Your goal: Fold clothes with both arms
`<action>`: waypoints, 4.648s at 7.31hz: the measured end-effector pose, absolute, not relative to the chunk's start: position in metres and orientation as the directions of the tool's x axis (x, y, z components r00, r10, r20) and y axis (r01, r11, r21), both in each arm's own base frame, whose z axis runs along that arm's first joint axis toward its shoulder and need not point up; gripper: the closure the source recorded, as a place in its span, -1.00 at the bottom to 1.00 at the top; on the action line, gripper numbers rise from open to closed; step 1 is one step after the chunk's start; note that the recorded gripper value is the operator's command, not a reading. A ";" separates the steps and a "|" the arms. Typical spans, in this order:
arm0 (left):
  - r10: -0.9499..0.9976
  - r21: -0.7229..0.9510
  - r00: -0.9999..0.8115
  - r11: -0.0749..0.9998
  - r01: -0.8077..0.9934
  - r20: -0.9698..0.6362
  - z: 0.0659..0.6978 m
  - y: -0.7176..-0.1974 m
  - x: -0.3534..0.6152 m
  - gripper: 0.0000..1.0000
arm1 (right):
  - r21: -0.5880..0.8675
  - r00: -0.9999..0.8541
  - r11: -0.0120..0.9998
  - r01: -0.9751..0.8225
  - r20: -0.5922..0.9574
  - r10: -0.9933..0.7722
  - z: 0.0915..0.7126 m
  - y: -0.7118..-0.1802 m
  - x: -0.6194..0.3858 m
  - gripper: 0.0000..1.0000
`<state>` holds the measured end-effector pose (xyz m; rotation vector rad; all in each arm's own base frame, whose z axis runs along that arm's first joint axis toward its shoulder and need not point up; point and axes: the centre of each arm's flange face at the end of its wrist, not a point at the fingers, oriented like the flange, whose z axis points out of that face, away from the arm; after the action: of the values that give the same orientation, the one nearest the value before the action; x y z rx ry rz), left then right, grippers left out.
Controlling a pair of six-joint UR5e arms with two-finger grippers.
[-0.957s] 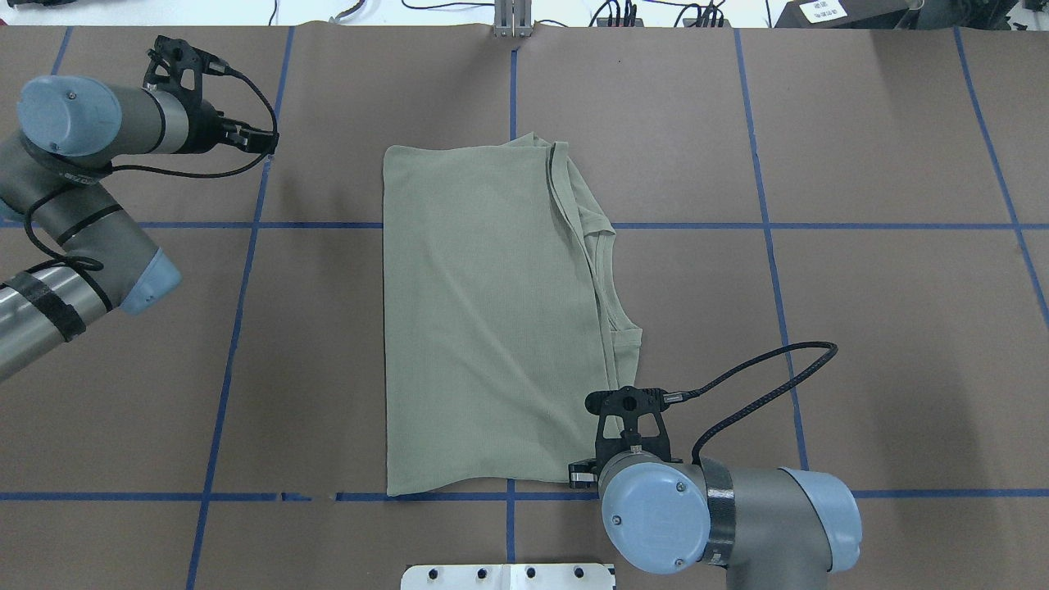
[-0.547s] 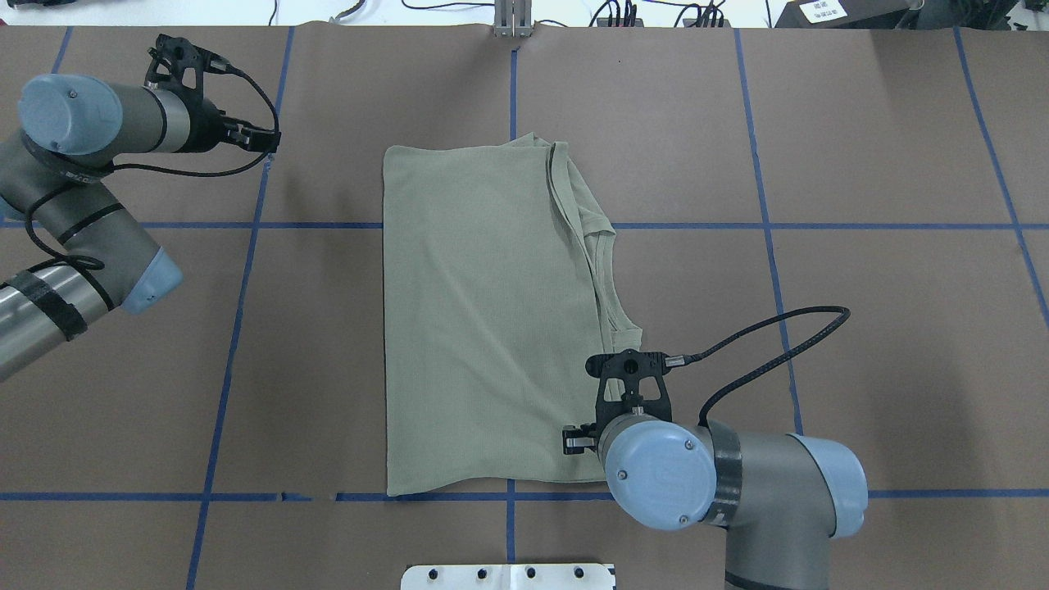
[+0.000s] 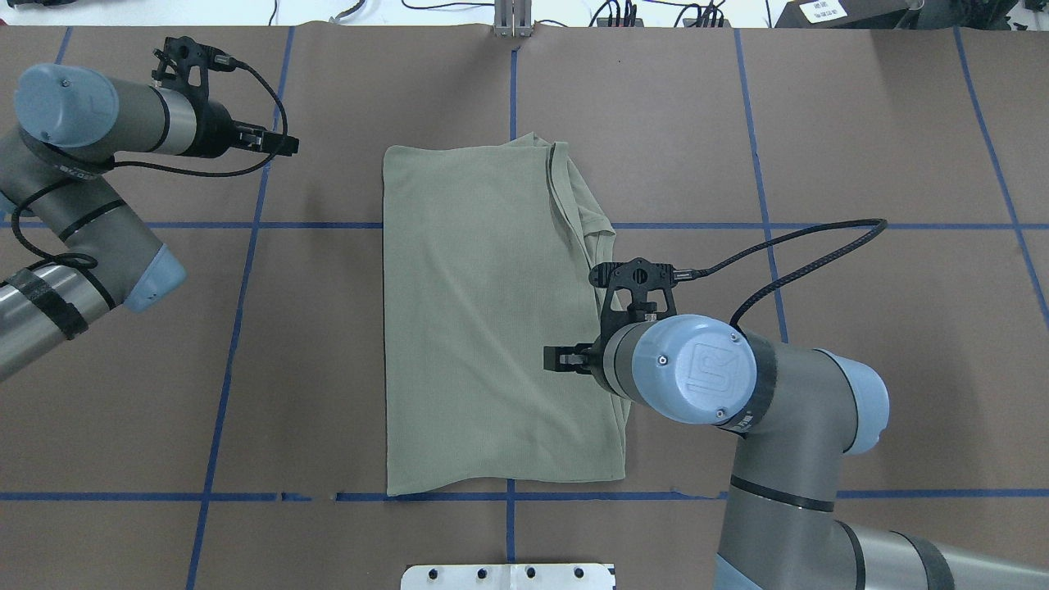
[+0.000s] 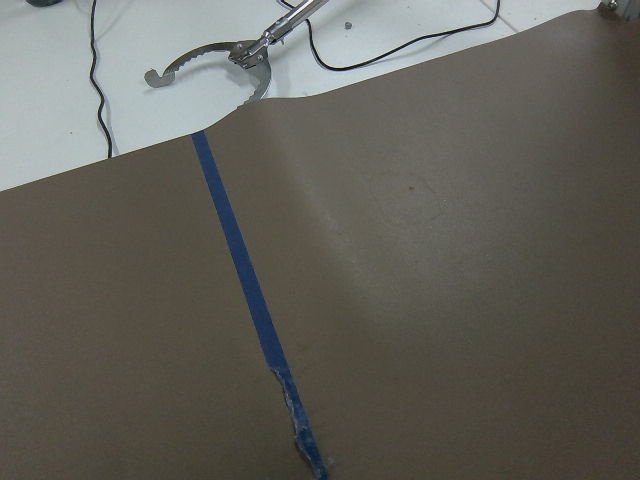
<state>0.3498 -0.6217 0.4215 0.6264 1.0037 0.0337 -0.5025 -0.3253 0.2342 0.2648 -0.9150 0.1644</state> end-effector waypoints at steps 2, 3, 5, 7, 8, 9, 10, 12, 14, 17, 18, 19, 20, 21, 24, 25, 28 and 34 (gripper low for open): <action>0.227 0.366 0.409 0.881 0.301 -0.884 0.385 -0.563 0.355 -1.00 | 0.010 0.450 0.930 -0.368 0.877 0.169 0.243 -0.324 -0.488 -1.00; 0.188 0.296 0.336 0.905 0.304 -0.923 0.371 -0.513 0.354 -1.00 | -0.037 0.394 0.916 -0.401 0.895 0.208 0.252 -0.323 -0.480 -1.00; 0.094 0.169 0.256 0.942 0.290 -0.962 0.349 -0.417 0.348 -1.00 | -0.084 0.314 0.898 -0.431 0.920 0.237 0.271 -0.320 -0.464 -1.00; -0.018 0.074 0.315 0.958 0.276 -0.949 0.328 -0.352 0.377 -1.00 | -0.092 0.293 0.883 -0.461 0.923 0.249 0.279 -0.321 -0.458 -1.00; -0.052 0.054 0.371 0.962 0.269 -0.927 0.319 -0.333 0.402 -1.00 | -0.091 0.291 0.880 -0.466 0.923 0.250 0.281 -0.321 -0.457 -1.00; -0.067 0.051 0.429 0.965 0.258 -0.901 0.309 -0.319 0.428 -1.00 | -0.090 0.292 0.878 -0.470 0.923 0.251 0.281 -0.321 -0.457 -1.00; -0.078 0.045 0.473 0.969 0.244 -0.878 0.305 -0.301 0.455 -0.94 | -0.088 0.291 0.876 -0.473 0.923 0.250 0.282 -0.321 -0.457 -1.00; -0.117 0.000 0.500 0.974 0.228 -0.858 0.307 -0.266 0.495 -0.44 | -0.088 0.292 0.875 -0.477 0.923 0.252 0.283 -0.321 -0.457 -1.00; -0.210 -0.090 0.480 0.961 0.260 -0.852 0.305 -0.243 0.516 -0.34 | -0.089 0.292 0.874 -0.478 0.922 0.253 0.283 -0.322 -0.457 -1.00; -0.316 -0.184 0.446 0.931 0.315 -0.838 0.303 -0.224 0.530 -0.32 | -0.091 0.291 0.873 -0.478 0.922 0.256 0.283 -0.322 -0.458 -1.00; -0.325 -0.187 0.442 0.927 0.326 -0.836 0.304 -0.222 0.533 -0.32 | -0.092 0.290 0.873 -0.478 0.922 0.257 0.283 -0.322 -0.458 -1.00; -0.326 -0.184 0.441 0.924 0.334 -0.836 0.305 -0.223 0.533 -0.32 | -0.093 0.289 0.873 -0.478 0.922 0.257 0.282 -0.321 -0.458 -1.00; -0.323 -0.179 0.440 0.924 0.337 -0.838 0.305 -0.223 0.534 -0.32 | -0.093 0.288 0.873 -0.478 0.922 0.257 0.282 -0.321 -0.458 -1.00; -0.320 -0.177 0.441 0.925 0.336 -0.839 0.304 -0.223 0.534 -0.33 | -0.094 0.288 0.874 -0.478 0.923 0.256 0.282 -0.321 -0.459 -1.00; -0.317 -0.175 0.445 0.927 0.332 -0.837 0.306 -0.221 0.537 -0.26 | -0.094 0.288 0.874 -0.478 0.923 0.256 0.281 -0.321 -0.459 -1.00; -0.317 -0.175 0.446 0.927 0.331 -0.837 0.306 -0.221 0.538 -0.04 | -0.094 0.288 0.874 -0.477 0.923 0.256 0.282 -0.321 -0.459 -1.00; -0.319 -0.180 0.439 0.927 0.330 -0.840 0.302 -0.219 0.540 0.08 | -0.094 0.289 0.874 -0.478 0.922 0.257 0.282 -0.321 -0.459 -1.00; -0.303 -0.168 0.446 0.934 0.316 -0.842 0.301 -0.217 0.536 0.07 | -0.093 0.291 0.873 -0.479 0.921 0.259 0.284 -0.321 -0.460 -1.00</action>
<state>0.5363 -0.2168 0.3009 0.0148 1.0403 -0.3834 -0.4599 -0.3213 0.2837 0.2160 -1.1774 0.4970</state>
